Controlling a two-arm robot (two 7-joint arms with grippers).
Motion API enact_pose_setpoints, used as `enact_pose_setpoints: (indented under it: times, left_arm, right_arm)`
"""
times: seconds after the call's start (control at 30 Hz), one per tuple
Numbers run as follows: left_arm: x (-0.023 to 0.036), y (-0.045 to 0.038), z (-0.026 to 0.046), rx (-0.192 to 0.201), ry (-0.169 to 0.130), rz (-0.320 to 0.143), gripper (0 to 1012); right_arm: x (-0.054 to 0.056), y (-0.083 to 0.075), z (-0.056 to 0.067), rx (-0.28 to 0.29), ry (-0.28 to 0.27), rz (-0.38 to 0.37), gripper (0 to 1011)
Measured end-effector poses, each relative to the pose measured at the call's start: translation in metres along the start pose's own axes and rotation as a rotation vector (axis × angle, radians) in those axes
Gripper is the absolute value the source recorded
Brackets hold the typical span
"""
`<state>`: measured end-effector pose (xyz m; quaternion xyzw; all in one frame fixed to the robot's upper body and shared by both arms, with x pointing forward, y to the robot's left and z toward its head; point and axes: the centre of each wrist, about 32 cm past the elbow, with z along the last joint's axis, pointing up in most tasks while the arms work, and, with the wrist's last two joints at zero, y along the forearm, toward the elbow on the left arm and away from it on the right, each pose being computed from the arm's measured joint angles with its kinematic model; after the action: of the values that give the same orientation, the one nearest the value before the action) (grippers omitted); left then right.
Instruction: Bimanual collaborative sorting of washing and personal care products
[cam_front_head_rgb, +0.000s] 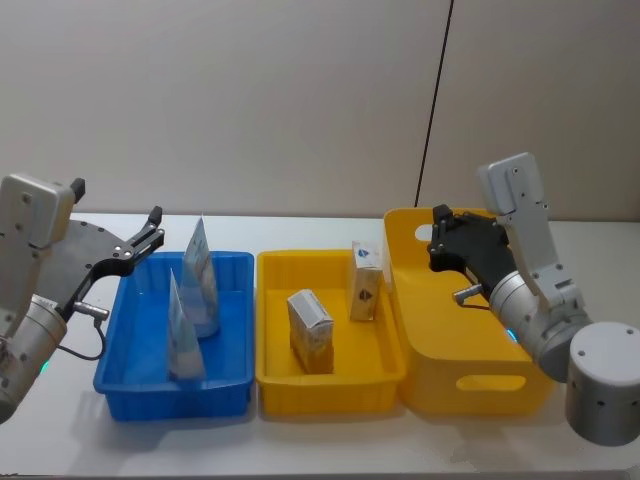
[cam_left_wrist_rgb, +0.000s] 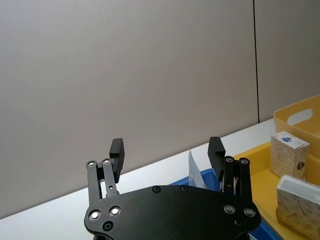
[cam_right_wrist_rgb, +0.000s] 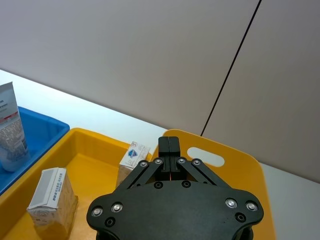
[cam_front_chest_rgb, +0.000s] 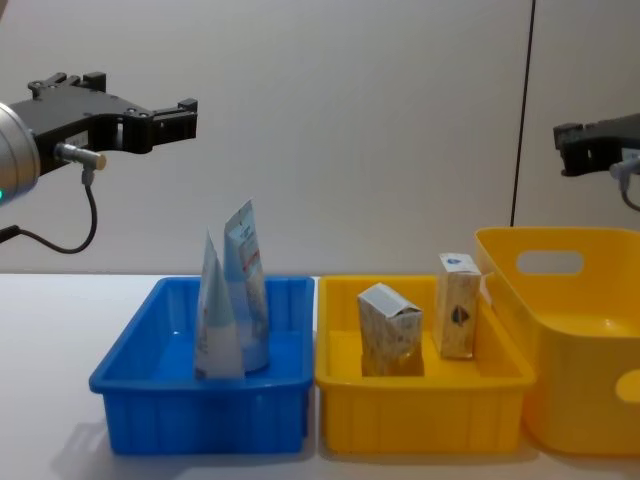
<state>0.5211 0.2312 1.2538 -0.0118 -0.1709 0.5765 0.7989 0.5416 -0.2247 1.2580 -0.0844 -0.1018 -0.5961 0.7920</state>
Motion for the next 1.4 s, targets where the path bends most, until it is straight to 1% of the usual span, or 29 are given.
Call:
enact_pose_setpoints:
  times: [1.17, 1.2, 1.23, 1.3, 1.37, 1.4]
  left_arm:
    - [0.0000, 0.0000, 0.0000, 0.000, 0.000, 0.000, 1001]
    - [0.0000, 0.0000, 0.0000, 0.000, 0.000, 0.000, 1001]
    - [0.0000, 0.0000, 0.0000, 0.000, 0.000, 0.000, 1001]
    - [0.0000, 0.0000, 0.0000, 0.000, 0.000, 0.000, 1001]
    - [0.0000, 0.0000, 0.0000, 0.000, 0.000, 0.000, 1001]
    - [0.0000, 0.0000, 0.0000, 0.000, 0.000, 0.000, 1001]
  right_arm:
    - [0.0000, 0.0000, 0.0000, 0.000, 0.000, 0.000, 0]
    - [0.0000, 0.0000, 0.0000, 0.000, 0.000, 0.000, 4]
    - [0.0000, 0.0000, 0.0000, 0.000, 0.000, 0.000, 37]
    - [0.0000, 0.0000, 0.0000, 0.000, 0.000, 0.000, 66]
    - [0.0000, 0.0000, 0.0000, 0.000, 0.000, 0.000, 133]
    - [0.0000, 0.0000, 0.0000, 0.000, 0.000, 0.000, 149]
